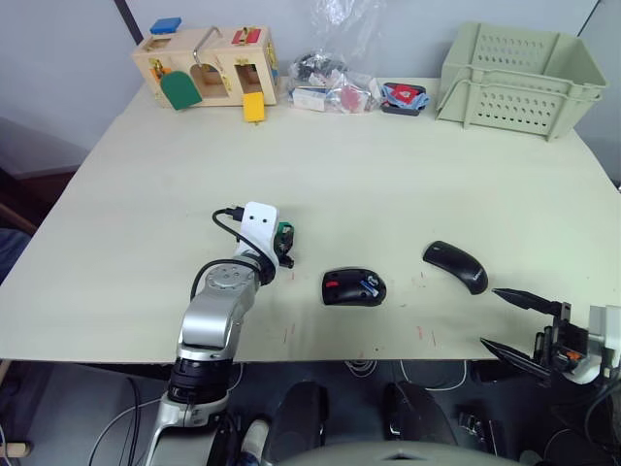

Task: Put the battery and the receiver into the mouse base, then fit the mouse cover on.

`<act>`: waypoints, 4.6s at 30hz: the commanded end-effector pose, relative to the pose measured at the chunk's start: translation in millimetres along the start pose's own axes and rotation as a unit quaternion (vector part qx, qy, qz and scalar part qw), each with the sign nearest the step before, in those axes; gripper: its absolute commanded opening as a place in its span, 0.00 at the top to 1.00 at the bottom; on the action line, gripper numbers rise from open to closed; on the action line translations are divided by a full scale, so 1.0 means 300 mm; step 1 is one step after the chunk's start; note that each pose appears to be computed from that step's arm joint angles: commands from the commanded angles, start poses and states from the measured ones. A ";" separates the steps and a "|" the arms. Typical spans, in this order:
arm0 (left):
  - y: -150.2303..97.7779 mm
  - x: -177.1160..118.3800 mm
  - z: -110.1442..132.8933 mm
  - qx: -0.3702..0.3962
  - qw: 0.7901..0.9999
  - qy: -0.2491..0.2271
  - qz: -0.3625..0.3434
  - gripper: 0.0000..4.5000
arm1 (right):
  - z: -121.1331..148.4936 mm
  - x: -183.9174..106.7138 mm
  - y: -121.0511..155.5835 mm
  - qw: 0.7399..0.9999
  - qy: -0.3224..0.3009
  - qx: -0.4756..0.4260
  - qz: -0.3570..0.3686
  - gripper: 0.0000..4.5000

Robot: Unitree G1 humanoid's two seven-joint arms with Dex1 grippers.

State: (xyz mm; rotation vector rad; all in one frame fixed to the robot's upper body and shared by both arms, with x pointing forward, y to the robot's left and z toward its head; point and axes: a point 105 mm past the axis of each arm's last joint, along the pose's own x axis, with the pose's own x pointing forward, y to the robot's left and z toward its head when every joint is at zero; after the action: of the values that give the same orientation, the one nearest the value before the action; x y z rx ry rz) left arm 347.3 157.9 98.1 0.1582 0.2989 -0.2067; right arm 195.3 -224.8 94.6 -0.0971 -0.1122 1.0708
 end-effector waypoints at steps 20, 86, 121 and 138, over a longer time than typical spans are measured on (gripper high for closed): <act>0.018 -0.003 0.026 -0.012 1.000 -0.008 0.020 0.61 | 0.035 0.000 -0.008 0.999 -0.015 -0.033 -0.008 0.00; -0.010 -0.094 0.176 0.057 0.964 -0.095 -0.241 0.90 | 0.044 0.039 -0.004 0.999 -0.029 -0.038 0.007 0.00; -0.256 -0.210 0.211 0.301 0.755 -0.096 -0.575 0.90 | 0.241 0.418 0.031 0.982 0.058 0.176 0.031 0.00; -0.294 -0.226 0.210 0.308 0.742 -0.106 -0.586 0.92 | 0.246 0.550 0.086 0.887 0.132 0.439 0.054 0.41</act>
State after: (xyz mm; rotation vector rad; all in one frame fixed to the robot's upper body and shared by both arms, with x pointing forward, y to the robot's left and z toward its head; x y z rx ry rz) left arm 284.9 76.1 160.8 0.5756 0.0856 -1.5899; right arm 242.2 -68.0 162.4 0.5502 0.6536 1.1097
